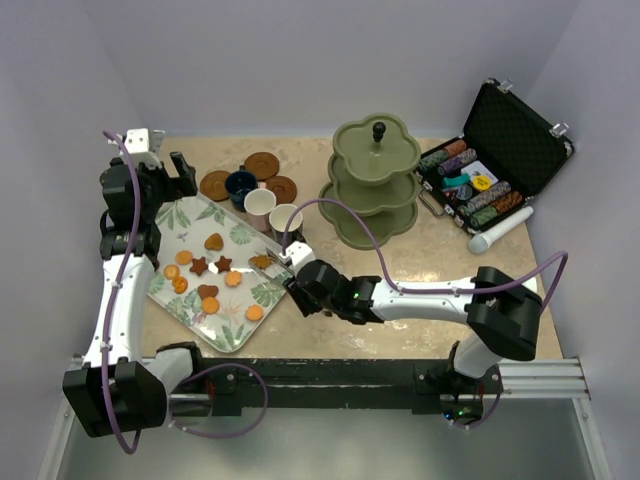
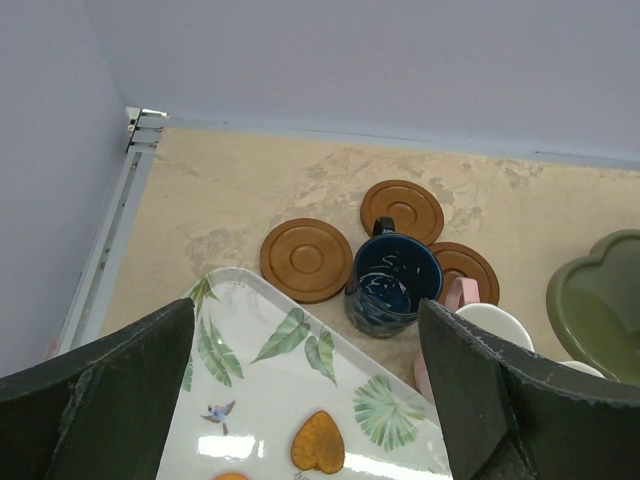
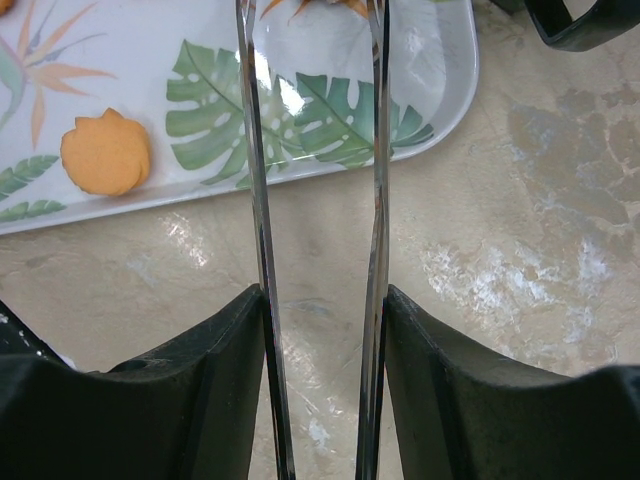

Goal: Serve the afternoon tea
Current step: Pick up the desert from the tray.

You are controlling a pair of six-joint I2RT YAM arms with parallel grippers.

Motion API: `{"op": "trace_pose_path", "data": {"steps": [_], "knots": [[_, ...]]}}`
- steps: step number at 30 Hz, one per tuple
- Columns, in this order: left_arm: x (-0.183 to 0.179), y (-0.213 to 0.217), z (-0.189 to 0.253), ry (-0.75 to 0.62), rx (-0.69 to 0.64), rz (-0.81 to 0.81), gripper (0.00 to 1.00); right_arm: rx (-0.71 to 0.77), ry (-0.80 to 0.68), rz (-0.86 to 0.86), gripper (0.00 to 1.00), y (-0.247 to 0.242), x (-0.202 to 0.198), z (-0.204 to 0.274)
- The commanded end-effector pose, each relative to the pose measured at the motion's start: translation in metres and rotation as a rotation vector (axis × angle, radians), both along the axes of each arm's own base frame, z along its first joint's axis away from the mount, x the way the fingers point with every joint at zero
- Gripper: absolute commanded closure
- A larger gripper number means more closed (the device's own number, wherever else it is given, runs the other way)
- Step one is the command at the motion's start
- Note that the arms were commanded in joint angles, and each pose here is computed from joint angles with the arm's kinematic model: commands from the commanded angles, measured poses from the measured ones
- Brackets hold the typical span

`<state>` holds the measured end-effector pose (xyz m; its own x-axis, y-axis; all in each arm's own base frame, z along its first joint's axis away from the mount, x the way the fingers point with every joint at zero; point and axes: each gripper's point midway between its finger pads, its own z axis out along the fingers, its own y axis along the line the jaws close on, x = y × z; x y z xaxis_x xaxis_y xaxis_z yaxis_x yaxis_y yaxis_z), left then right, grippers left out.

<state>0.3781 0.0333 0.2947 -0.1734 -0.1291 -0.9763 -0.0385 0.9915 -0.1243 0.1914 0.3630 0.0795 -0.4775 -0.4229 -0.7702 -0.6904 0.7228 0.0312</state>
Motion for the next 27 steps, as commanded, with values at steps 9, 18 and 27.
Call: {"op": "trace_pose_path", "data": {"steps": [9,18,27], "knots": [[-0.002,-0.001,0.009,-0.032,0.023,-0.005,0.02,0.02,-0.034,-0.017,0.57,0.008,0.008,0.013],[-0.002,0.0,0.009,-0.035,0.026,0.001,0.02,0.076,-0.047,0.016,0.65,0.014,0.005,0.039],[-0.002,0.002,0.009,-0.036,0.03,0.011,0.02,0.247,-0.105,0.05,0.67,0.026,0.003,0.125]]}}
